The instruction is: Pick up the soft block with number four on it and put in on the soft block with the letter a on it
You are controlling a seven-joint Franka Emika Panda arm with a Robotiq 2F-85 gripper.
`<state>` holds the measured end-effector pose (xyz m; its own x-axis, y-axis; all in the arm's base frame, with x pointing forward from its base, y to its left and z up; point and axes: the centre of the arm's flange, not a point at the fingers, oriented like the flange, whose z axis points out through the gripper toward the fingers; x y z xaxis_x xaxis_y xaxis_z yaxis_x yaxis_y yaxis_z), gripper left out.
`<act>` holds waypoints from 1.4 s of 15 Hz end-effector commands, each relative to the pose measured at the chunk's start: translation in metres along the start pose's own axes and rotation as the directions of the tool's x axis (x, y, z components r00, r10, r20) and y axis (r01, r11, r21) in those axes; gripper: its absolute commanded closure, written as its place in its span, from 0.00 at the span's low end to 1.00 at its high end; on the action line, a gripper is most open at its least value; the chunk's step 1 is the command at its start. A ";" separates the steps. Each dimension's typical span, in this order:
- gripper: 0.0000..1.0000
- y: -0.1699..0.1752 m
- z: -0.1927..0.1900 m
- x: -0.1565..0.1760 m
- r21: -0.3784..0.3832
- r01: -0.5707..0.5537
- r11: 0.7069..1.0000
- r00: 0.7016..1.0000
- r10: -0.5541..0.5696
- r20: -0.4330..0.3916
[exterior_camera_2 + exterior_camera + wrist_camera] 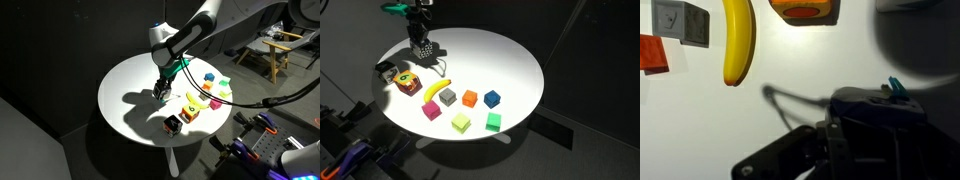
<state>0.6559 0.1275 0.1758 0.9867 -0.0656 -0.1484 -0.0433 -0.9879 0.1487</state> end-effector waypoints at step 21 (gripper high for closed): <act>0.98 -0.001 -0.017 -0.165 -0.184 0.048 0.982 0.994 -0.065 -0.087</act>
<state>0.5178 0.1389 0.2077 0.9945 -0.0113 -0.1039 0.0229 -0.9465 0.3217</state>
